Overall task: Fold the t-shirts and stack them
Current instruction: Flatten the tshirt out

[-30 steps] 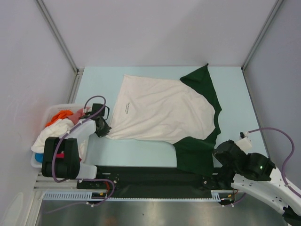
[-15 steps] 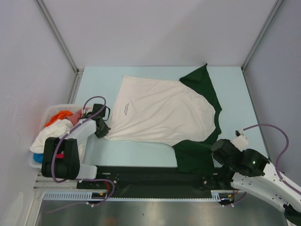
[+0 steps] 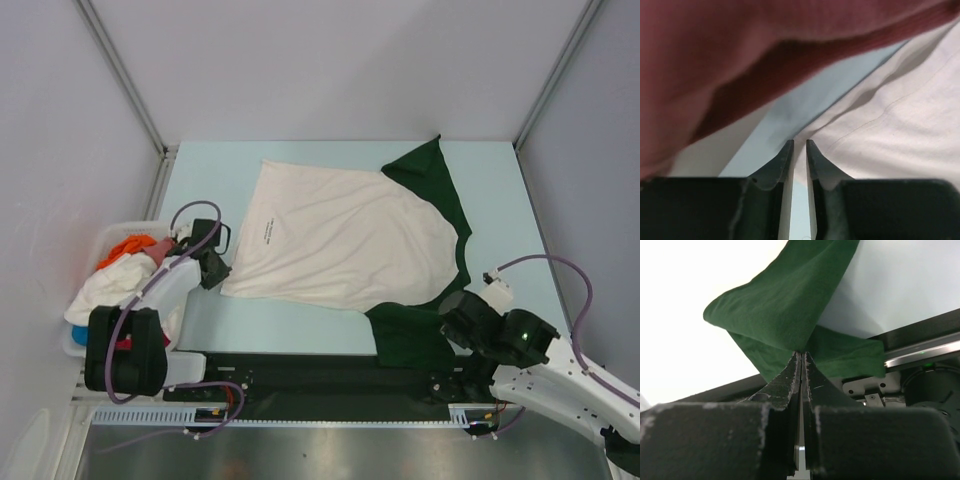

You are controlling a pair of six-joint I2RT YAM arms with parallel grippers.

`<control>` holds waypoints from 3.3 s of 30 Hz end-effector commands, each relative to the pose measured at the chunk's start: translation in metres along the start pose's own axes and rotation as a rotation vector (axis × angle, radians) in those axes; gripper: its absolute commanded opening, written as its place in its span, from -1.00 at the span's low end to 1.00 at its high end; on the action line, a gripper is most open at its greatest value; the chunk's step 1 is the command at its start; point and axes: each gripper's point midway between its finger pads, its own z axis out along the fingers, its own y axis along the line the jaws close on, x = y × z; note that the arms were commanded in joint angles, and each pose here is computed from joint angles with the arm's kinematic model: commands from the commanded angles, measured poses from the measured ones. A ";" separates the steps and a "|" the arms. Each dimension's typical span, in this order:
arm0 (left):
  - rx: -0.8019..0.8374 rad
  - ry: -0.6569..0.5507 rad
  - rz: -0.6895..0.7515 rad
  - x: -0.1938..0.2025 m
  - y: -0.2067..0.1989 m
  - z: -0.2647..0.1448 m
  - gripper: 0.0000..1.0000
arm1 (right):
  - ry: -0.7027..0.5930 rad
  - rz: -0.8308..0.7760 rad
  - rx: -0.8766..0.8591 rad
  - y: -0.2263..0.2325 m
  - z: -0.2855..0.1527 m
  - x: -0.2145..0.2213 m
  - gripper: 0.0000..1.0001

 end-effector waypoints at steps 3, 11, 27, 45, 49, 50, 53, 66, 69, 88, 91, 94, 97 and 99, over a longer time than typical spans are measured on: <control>0.041 -0.100 -0.051 -0.022 0.000 -0.023 -0.35 | 0.029 -0.031 -0.015 0.011 0.005 0.006 -1.00; 0.272 -0.165 -0.001 -0.024 -0.038 -0.070 -0.10 | 0.125 -0.093 -0.050 0.025 0.011 0.024 -0.48; 0.596 -0.238 0.238 -0.038 -0.154 -0.114 0.18 | -0.097 -0.086 -0.008 0.071 0.023 -0.093 0.43; 0.686 -0.058 0.238 -0.118 -0.315 -0.018 0.14 | -0.313 0.017 0.104 0.071 0.196 -0.292 -0.27; 0.719 -0.029 0.173 -0.129 -0.333 0.000 0.16 | -0.246 0.014 0.130 0.072 0.246 -0.292 -0.25; 0.725 -0.014 0.157 -0.129 -0.335 0.007 0.16 | -0.258 0.013 0.120 0.078 0.250 -0.301 -0.26; 0.762 0.037 0.101 -0.127 -0.342 0.023 0.16 | -0.224 -0.004 0.123 0.078 0.277 -0.299 -0.31; 0.767 0.133 -0.057 -0.124 -0.341 0.077 0.18 | -0.133 0.051 0.159 0.054 0.338 -0.313 -0.43; 0.776 0.168 -0.088 -0.120 -0.346 0.090 0.18 | -0.089 0.068 0.156 0.057 0.352 -0.312 -0.42; 0.853 0.014 0.049 -0.168 -0.355 0.042 0.31 | -0.137 0.026 0.160 0.069 0.340 -0.378 -0.14; 0.787 -0.055 0.123 -0.178 -0.333 0.003 0.39 | -0.146 0.028 0.197 0.065 0.303 -0.383 0.07; 0.754 -0.086 0.148 -0.170 -0.303 -0.037 0.41 | -0.169 0.034 0.234 0.064 0.258 -0.385 0.40; 0.724 -0.086 0.135 -0.145 -0.268 -0.061 0.39 | -0.102 0.056 0.276 0.049 0.237 -0.352 0.46; 0.729 -0.069 0.106 -0.131 -0.253 -0.070 0.35 | -0.065 0.061 0.271 0.042 0.217 -0.325 0.48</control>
